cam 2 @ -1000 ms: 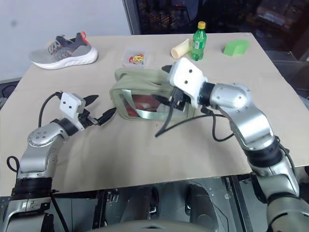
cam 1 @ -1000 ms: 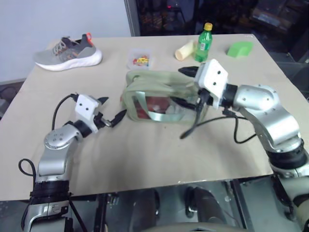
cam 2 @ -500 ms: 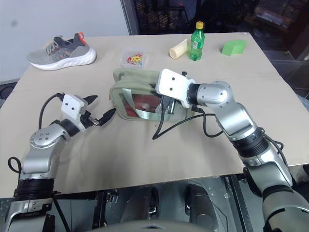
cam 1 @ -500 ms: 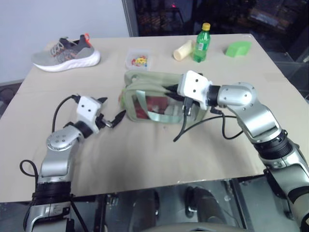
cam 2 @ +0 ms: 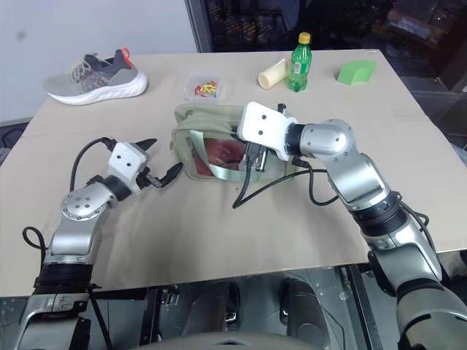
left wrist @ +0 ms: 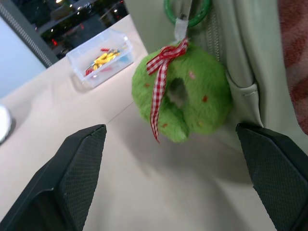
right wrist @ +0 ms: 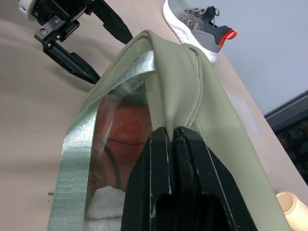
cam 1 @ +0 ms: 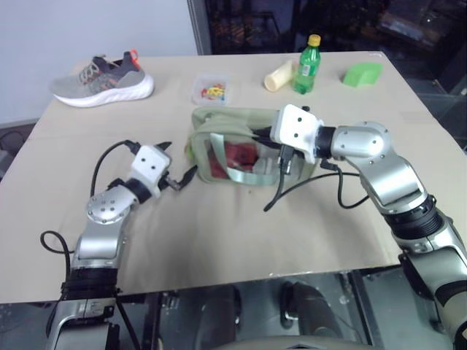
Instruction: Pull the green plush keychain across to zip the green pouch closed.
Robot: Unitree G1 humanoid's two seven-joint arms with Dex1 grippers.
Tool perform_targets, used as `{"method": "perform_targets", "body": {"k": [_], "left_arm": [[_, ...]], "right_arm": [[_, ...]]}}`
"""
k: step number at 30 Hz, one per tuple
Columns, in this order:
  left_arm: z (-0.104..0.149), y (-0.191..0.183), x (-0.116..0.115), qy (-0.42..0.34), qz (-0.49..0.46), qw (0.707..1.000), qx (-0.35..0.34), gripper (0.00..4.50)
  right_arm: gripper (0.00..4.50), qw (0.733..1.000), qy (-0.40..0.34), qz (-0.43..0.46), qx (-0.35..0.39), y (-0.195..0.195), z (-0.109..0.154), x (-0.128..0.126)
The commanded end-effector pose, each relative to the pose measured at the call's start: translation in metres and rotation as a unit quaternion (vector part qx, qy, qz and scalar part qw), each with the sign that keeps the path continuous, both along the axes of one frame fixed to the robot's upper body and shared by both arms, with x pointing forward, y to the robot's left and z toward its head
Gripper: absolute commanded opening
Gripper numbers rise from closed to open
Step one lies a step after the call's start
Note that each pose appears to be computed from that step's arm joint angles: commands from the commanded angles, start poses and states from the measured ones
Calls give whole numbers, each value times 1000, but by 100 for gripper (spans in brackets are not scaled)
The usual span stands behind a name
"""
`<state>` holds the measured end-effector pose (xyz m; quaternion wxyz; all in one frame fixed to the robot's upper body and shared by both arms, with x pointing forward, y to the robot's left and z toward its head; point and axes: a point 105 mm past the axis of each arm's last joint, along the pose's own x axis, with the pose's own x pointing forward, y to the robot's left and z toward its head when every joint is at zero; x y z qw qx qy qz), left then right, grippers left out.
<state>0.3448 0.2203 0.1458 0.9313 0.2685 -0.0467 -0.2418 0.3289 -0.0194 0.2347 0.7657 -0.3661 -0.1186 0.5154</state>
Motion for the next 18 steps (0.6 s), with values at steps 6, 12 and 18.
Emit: {"method": "perform_targets", "body": {"k": [6, 12, 18], "left_arm": [[6, -7, -10, -17, -87, 992, 88, 450], [2, -18, 2, -38, -96, 987, 119, 450], [-11, -34, 5, -39, -99, 988, 114, 398]], "right_arm": [[8, 999, -23, 33, -2, 3, 4, -10], [8, 999, -24, 40, -4, 2, 1, -11], [0, 999, -23, 41, -2, 2, 1, -12]]}}
